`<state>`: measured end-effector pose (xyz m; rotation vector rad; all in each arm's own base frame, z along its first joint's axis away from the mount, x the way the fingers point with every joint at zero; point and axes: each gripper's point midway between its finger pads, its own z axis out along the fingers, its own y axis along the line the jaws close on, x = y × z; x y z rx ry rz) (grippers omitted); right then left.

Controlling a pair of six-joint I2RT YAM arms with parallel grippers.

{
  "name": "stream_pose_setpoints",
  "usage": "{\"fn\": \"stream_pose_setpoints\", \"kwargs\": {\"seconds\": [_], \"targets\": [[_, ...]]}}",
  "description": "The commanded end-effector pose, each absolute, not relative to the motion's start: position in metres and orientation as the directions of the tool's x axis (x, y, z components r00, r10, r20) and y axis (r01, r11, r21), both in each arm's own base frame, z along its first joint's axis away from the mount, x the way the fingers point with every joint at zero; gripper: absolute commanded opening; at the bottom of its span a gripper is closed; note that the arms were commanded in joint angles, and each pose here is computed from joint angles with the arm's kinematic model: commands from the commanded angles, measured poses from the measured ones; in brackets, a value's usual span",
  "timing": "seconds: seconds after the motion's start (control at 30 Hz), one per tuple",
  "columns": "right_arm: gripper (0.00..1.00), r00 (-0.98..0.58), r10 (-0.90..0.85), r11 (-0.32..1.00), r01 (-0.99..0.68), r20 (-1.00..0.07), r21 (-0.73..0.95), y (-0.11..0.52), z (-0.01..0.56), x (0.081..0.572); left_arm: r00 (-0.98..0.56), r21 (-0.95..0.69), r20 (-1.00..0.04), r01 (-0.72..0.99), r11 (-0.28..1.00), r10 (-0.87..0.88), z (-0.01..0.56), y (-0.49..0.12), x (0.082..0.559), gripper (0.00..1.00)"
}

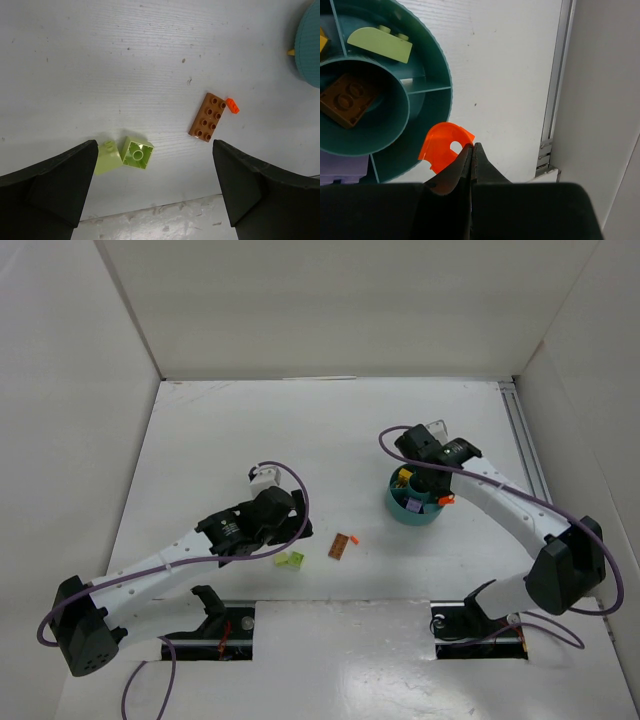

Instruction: Sort the legos into containers by color

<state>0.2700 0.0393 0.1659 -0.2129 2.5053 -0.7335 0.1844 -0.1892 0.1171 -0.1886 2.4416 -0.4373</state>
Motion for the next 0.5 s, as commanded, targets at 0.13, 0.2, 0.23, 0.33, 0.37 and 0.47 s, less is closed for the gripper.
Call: {"fn": "stream_pose_setpoints", "kwargs": {"seconds": [0.13, 0.2, 0.23, 0.33, 0.37, 0.47], "targets": [[0.00, -0.836, -0.261, 0.873, 0.009, -0.483, -0.488, 0.062, 0.166, 0.288, -0.744, -0.365, -0.624, 0.006, 0.931, -0.239, 0.138, -0.191, 0.195, 0.99], [0.00, -0.846, -0.265, 0.871, -0.005, -0.463, -0.491, 0.064, 0.160, 0.289, -0.744, -0.365, -0.624, 0.006, 0.931, -0.239, 0.136, -0.191, 0.195, 0.99], [0.00, -0.841, -0.259, 0.880, -0.003, -0.475, -0.474, 0.067, 0.161, 0.291, -0.744, -0.365, -0.624, 0.006, 0.931, -0.239, 0.136, -0.191, 0.195, 0.99], [0.03, -0.847, -0.264, 0.881, -0.018, -0.461, -0.473, 0.073, 0.155, 0.291, -0.744, -0.359, -0.627, 0.013, 0.933, -0.231, 0.136, -0.191, 0.195, 0.99], [0.11, -0.852, -0.267, 0.878, -0.023, -0.450, -0.478, 0.071, 0.155, 0.289, -0.744, -0.353, -0.630, 0.020, 0.935, -0.222, 0.135, -0.190, 0.195, 0.99], [0.21, -0.852, -0.259, 0.880, -0.015, -0.455, -0.474, 0.072, 0.157, 0.289, -0.742, -0.375, -0.632, 0.041, 0.926, -0.223, 0.140, -0.195, 0.195, 1.00]]}}
